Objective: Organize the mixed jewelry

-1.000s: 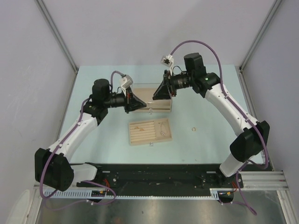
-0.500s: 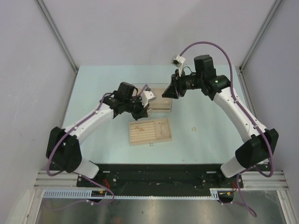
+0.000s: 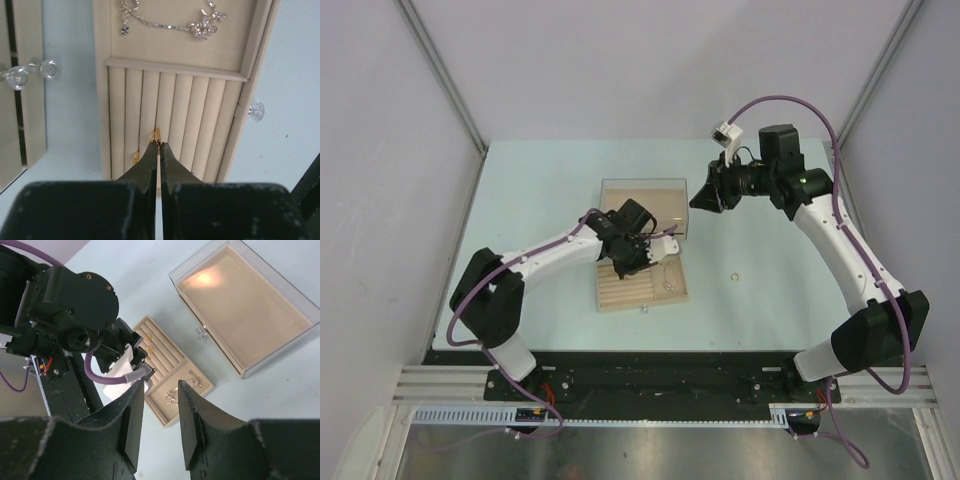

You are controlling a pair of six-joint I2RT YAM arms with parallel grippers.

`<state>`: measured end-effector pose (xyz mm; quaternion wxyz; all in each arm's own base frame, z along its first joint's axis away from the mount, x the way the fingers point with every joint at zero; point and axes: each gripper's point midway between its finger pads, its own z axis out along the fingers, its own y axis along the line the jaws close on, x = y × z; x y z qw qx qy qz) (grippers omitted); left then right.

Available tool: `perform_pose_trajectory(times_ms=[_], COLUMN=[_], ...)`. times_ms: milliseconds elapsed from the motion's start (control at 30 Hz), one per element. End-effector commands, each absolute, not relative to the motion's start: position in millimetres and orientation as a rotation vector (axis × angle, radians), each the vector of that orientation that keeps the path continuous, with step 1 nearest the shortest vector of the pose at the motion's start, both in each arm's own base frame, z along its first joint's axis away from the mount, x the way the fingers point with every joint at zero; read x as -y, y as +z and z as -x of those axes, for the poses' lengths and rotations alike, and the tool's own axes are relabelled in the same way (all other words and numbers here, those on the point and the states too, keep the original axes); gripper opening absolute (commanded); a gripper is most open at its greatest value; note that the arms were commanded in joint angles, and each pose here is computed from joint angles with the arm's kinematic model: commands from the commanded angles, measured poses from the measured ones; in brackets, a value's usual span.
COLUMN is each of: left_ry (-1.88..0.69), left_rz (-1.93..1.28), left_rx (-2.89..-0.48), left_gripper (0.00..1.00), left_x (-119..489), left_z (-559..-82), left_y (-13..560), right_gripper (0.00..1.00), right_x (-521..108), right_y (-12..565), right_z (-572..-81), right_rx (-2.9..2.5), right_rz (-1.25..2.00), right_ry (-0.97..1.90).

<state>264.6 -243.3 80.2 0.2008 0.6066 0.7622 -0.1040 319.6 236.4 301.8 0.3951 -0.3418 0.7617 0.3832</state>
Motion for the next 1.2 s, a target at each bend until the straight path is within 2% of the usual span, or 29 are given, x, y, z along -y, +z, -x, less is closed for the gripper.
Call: perform_pose_trajectory(times_ms=[0, 1167], left_ry=[-0.189, -0.151], left_rz=[-1.794, -1.89], left_rx=[-2.096, -2.124], left_gripper=[0.0, 0.0], left_x=[242.1, 255.8], left_z=[-267.1, -263.3], left_y=[79.4, 43.5], right_gripper=[0.37, 0.36], right_x=[-227.3, -213.7], right_y=[304.6, 282.6], right_z=[-314.7, -312.2], right_rx=[-1.914, -1.957], right_rz=[0.868, 0.844], right_ry=[0.951, 0.974])
